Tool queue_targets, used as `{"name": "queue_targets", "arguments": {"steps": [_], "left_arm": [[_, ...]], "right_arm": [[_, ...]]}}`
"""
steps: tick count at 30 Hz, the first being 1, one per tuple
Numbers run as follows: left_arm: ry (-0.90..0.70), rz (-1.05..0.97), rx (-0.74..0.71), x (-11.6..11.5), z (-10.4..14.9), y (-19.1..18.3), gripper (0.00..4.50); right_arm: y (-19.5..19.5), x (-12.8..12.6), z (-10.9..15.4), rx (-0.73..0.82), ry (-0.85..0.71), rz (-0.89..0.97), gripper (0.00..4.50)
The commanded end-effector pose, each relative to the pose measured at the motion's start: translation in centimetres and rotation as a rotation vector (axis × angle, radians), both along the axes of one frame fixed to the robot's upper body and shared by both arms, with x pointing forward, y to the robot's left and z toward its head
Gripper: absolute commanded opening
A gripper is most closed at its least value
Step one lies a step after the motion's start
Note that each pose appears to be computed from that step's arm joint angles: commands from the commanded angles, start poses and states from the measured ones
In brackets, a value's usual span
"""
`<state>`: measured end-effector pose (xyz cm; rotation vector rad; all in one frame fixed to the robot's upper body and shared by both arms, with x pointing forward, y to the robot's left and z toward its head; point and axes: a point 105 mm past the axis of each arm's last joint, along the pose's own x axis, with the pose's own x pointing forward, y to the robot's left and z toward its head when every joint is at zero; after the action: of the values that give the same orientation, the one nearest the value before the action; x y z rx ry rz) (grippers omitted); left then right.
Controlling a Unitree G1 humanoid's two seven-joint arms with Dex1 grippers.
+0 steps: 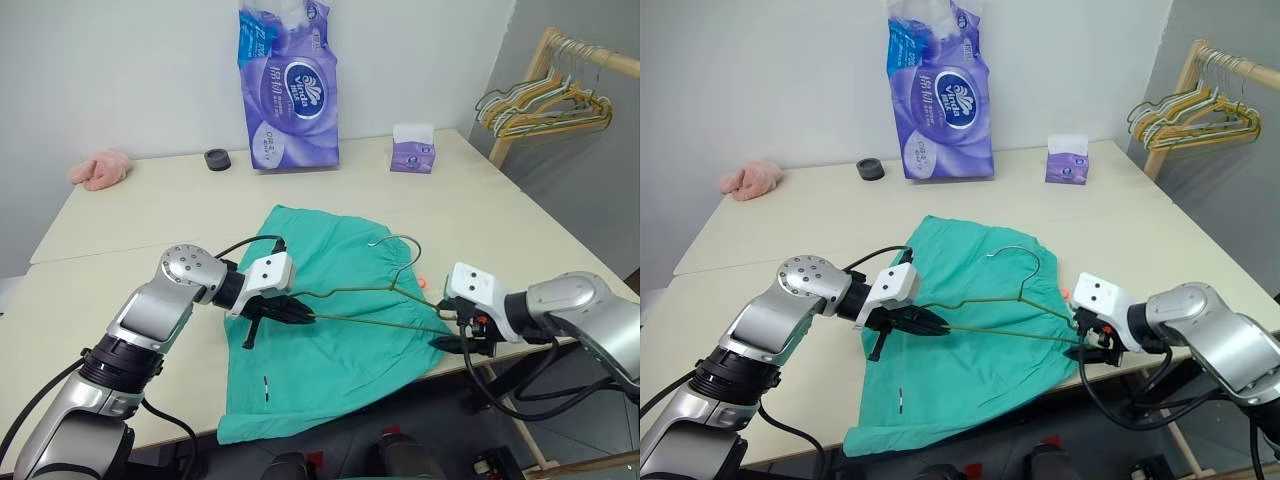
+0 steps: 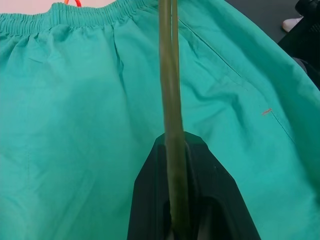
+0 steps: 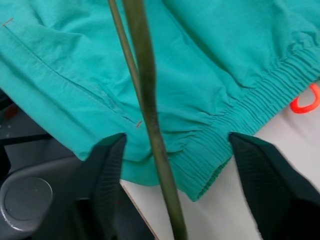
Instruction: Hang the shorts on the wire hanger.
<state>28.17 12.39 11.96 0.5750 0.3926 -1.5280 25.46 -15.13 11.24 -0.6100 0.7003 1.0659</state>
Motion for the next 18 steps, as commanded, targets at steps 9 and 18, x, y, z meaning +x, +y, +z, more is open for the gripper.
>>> {"name": "queue_targets", "arguments": {"steps": [9, 18], "left_arm": [[-0.021, 0.008, -0.076, 0.3, 1.3, -1.1, 0.0], [-0.06, 0.08, -0.153, 1.7, 1.0, -0.9, 2.52]], "right_arm": [[0.6, -0.2, 0.7, 0.007, -0.02, 0.029, 0.06], [0.3, -0.8, 0.9, 0.029, 0.001, 0.011, 0.0]]}}
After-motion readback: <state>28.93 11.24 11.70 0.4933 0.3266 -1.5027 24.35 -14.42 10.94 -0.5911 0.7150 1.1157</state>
